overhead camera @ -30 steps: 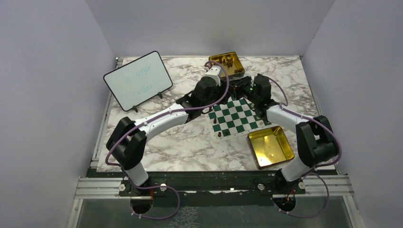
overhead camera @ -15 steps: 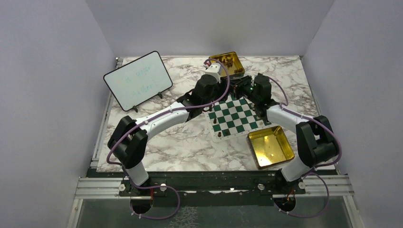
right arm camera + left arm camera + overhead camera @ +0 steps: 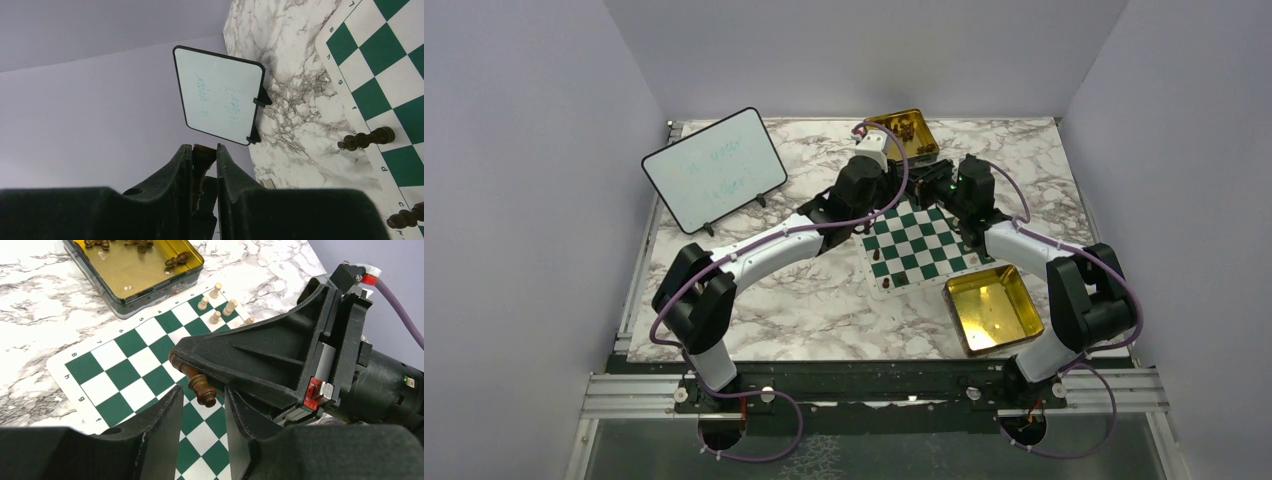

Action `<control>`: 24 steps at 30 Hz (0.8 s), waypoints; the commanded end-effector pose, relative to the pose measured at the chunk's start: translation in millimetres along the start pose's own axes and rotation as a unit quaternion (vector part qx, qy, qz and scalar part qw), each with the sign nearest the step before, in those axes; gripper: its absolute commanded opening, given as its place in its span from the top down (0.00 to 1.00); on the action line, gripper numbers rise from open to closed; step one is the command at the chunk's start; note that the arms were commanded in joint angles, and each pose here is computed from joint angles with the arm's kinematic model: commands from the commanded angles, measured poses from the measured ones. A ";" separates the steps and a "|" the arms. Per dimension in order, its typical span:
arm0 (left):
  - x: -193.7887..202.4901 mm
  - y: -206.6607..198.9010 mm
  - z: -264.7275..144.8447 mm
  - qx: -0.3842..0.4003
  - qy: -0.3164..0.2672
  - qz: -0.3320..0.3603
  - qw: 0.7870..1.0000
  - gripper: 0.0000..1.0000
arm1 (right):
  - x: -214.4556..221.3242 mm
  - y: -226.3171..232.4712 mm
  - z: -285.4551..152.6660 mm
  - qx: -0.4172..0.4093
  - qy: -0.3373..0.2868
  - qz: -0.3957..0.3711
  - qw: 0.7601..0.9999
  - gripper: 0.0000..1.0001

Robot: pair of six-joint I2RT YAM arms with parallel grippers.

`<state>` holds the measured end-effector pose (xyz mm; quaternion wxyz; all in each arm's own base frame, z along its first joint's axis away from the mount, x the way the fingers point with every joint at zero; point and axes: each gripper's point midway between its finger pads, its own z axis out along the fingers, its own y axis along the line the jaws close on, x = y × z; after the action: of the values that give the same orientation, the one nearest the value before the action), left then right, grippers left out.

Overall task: Set up the chess pieces on the board
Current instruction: Place the chess piece on the chessboard.

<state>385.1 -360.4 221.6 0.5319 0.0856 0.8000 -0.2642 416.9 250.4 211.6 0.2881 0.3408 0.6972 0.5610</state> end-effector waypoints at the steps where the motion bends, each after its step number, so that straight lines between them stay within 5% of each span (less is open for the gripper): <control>1: -29.8 -2.4 -1.4 -0.011 -0.046 0.000 0.999 0.62 | 3.3 9.1 -0.1 -0.013 0.006 -0.007 1.000 0.83; 4: -29.5 -6.1 0.9 -0.002 -0.043 0.006 0.999 0.62 | 3.1 10.0 0.7 -0.014 0.006 -0.007 1.000 0.83; 12: -22.5 -5.4 -3.5 0.006 -0.034 0.018 0.999 0.86 | 6.0 1.6 1.4 -0.008 0.014 -0.015 1.000 0.82; 24: -23.9 -0.3 -32.2 0.002 0.007 0.016 1.000 0.92 | 20.1 -19.0 -26.9 0.014 0.042 -0.138 0.989 0.54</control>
<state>379.7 -350.5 220.8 0.5269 0.1013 0.8089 -0.2403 398.6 247.6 195.6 0.3091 0.2857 0.7312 0.5368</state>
